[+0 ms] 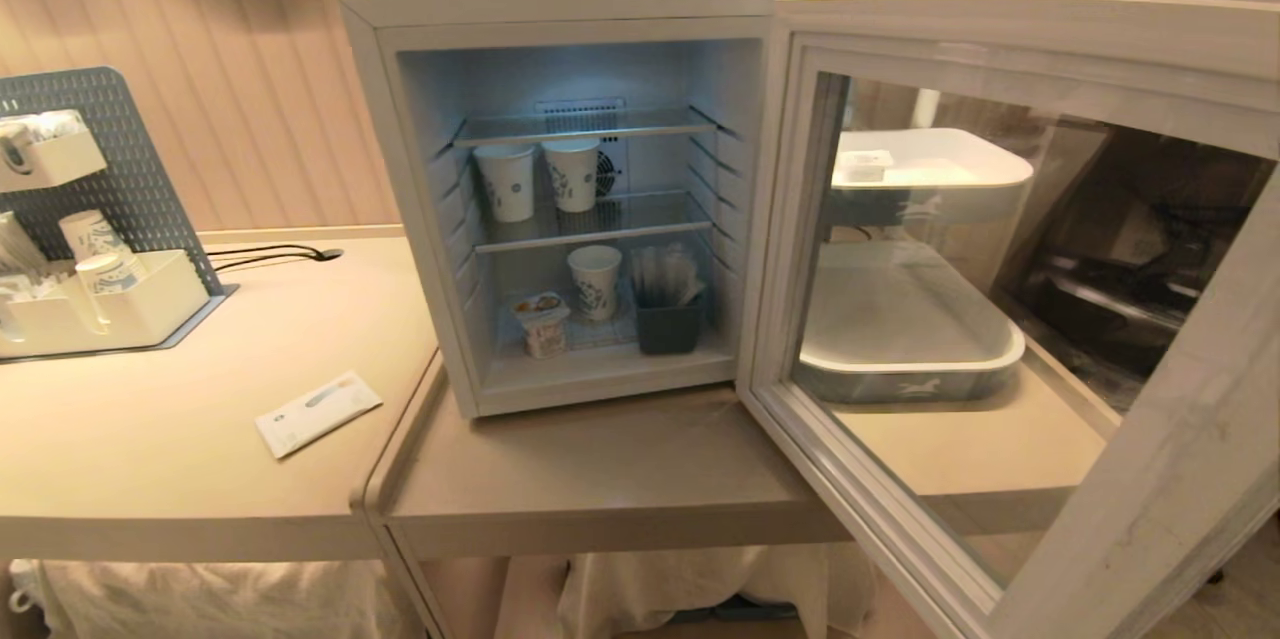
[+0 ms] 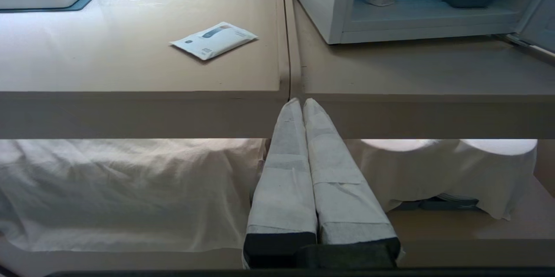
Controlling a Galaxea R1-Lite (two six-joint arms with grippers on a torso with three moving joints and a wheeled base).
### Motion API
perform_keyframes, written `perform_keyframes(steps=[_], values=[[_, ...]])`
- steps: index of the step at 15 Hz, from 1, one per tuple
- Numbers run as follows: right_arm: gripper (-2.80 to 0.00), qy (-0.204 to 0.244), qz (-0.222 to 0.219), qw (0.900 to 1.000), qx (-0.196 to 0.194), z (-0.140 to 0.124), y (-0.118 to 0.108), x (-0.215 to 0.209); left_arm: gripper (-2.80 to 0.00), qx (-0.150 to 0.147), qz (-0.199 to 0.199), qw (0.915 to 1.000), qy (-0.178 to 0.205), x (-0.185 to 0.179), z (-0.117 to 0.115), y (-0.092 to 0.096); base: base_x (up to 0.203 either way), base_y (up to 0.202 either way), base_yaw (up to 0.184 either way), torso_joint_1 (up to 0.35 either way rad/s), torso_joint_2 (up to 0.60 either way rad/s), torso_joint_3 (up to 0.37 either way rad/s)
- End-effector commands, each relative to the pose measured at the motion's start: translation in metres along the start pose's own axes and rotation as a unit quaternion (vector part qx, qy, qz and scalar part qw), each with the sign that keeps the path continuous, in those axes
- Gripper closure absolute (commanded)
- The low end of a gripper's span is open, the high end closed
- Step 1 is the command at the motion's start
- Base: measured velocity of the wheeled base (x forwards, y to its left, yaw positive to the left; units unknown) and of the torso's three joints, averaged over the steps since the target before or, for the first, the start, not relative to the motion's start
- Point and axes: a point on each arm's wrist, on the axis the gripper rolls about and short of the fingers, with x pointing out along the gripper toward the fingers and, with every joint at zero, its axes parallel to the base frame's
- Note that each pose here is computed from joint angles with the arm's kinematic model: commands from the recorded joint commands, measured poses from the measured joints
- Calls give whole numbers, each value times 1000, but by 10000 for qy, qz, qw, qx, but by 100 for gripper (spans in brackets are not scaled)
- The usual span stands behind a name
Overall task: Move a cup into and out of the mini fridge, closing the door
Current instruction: Close the freezer door
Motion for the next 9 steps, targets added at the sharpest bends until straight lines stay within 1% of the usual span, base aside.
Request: perform_keyframes(steps=[1,3,4,5,6,7,9], values=[[0,4,-2,10000,-11,0,0,0,0,-4,6,10000,15,0,0,0,0,-81,-4,6,7,4],[0,93,-12,10000,-16,3,0,-1,0,-4,6,10000,15,0,0,0,0,0,0,0,0,0],[0,43,-18,10000,45,18,0,-3,0,-4,-1,10000,15,0,0,0,0,0,0,0,0,0],[0,-2,-13,9997,229,41,-1,-5,0,-4,-1,10000,15,0,0,0,0,0,0,0,0,0],[0,116,14,9986,524,66,-1,-2,0,-4,-1,10000,15,0,0,0,0,0,0,0,0,0],[0,356,45,9958,838,85,-2,7,0,-4,6,10000,15,0,0,0,0,0,0,0,0,0],[0,904,164,9864,1361,112,-1,34,0,-4,-1,10000,15,0,0,0,0,0,0,0,0,0]])
